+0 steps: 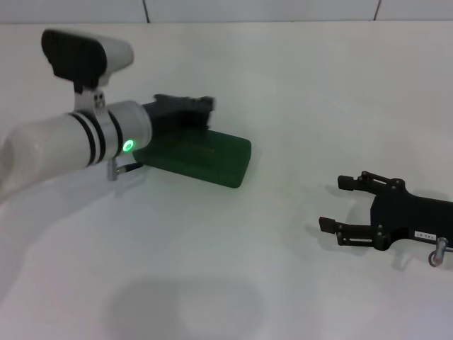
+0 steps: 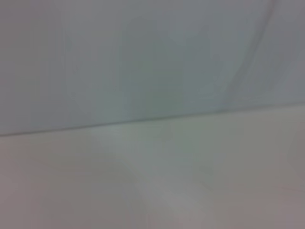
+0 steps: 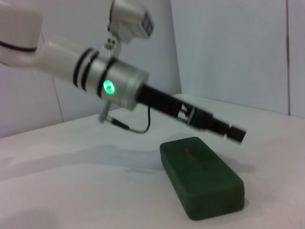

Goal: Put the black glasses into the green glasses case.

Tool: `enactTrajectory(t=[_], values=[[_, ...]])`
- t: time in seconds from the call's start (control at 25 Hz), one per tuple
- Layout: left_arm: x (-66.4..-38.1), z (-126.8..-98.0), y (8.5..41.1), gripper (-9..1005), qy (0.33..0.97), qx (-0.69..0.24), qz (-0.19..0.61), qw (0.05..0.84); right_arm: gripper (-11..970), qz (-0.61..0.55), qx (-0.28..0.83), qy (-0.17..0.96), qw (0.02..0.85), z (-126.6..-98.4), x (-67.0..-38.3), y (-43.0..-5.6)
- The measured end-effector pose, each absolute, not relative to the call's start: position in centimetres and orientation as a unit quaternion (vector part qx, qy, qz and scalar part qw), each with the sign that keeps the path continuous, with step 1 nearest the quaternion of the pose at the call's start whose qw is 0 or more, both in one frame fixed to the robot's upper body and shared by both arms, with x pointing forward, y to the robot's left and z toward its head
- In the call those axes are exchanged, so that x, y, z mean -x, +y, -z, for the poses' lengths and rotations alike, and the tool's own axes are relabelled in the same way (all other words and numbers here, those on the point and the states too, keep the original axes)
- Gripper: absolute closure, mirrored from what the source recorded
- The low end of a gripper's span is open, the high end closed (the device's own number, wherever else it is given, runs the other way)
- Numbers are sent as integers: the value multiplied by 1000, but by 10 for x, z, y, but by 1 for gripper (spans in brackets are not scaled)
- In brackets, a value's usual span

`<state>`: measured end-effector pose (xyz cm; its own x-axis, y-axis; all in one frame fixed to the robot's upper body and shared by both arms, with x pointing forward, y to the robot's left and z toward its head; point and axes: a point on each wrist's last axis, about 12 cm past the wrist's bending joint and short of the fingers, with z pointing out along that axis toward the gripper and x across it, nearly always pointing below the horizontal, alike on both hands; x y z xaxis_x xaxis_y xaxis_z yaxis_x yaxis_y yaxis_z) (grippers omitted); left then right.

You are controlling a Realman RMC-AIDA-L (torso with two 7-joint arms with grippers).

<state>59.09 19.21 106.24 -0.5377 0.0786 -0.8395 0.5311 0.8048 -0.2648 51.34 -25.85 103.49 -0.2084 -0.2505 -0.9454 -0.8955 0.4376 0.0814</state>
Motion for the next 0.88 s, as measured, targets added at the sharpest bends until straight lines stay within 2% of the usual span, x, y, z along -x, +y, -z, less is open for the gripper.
enactTrajectory(t=[0.24, 0.4, 0.56, 0.76, 0.88], values=[[-598, -1113, 200, 977, 790, -198, 409, 412, 85, -338, 408, 700, 478, -1035, -514, -259], [-596, -1125, 211, 943, 753, -220, 431, 446, 85, -338, 408, 700, 479, -1036, -514, -259], [-589, -1121, 230, 874, 729, -224, 403, 506, 85, -336, 391, 699, 496, -1039, -517, -262], [-575, -1099, 261, 789, 726, -188, 376, 545, 85, -332, 381, 692, 515, -1046, -523, -265], [-559, -1086, 281, 659, 735, -190, 350, 549, 85, -328, 385, 688, 521, -1051, -530, -265]])
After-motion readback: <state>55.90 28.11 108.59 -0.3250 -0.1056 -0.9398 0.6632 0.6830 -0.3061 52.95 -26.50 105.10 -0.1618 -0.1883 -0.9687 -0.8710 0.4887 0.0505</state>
